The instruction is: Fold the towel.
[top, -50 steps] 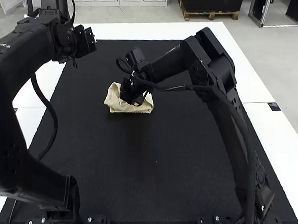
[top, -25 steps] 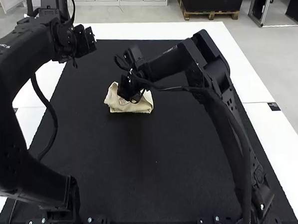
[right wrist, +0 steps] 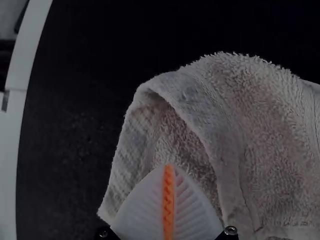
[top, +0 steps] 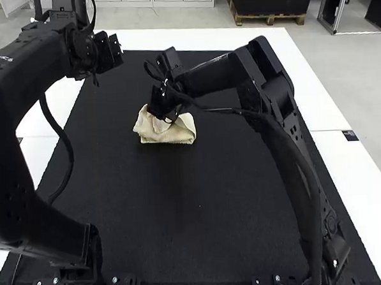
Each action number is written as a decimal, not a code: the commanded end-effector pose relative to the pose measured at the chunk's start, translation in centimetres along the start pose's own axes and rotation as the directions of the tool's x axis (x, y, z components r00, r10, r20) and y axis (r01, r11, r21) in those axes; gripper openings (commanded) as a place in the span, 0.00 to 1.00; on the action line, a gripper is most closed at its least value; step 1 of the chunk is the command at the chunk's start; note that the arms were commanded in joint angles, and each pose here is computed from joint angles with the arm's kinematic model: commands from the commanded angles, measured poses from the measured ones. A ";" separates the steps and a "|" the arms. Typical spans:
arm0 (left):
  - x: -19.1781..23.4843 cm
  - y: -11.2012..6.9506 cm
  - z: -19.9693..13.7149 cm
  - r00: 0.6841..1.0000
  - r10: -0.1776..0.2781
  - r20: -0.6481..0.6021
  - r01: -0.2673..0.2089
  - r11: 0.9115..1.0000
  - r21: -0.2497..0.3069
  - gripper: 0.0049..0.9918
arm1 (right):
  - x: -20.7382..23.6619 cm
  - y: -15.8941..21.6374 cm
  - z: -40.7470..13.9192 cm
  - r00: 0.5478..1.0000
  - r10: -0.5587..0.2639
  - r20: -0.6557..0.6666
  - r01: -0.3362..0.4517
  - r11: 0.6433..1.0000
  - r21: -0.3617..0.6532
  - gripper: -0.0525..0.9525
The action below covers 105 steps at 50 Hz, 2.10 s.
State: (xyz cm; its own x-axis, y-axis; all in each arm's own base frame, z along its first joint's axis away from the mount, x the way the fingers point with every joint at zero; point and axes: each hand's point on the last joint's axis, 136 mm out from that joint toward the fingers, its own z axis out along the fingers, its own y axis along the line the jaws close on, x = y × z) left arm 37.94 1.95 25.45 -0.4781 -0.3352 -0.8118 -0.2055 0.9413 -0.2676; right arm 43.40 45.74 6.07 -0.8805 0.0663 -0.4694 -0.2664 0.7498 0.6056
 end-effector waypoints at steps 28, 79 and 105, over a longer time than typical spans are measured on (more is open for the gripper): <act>-0.2 0.2 -0.5 1.000 -0.019 0.013 0.019 1.000 0.007 0.96 | -4.4 -4.0 -3.7 0.997 0.044 0.070 -0.048 0.997 0.056 0.04; -0.2 0.3 -0.6 1.000 -0.023 0.016 0.022 1.000 0.009 0.96 | -1.4 -2.2 -2.8 0.999 0.024 0.023 -0.025 0.999 0.045 0.04; -0.2 0.4 -0.6 0.999 -0.028 0.015 0.028 1.000 0.008 0.96 | -2.0 -3.9 -3.1 0.999 0.042 0.032 -0.044 0.997 0.068 0.04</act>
State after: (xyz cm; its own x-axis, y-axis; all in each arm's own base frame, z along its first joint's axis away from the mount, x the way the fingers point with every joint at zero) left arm 37.93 2.25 25.47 -0.4738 -0.3518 -0.8073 -0.2135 0.9353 -0.2823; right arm 45.11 40.83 4.02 -0.8953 0.1083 -0.4321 -0.1790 0.8009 0.5714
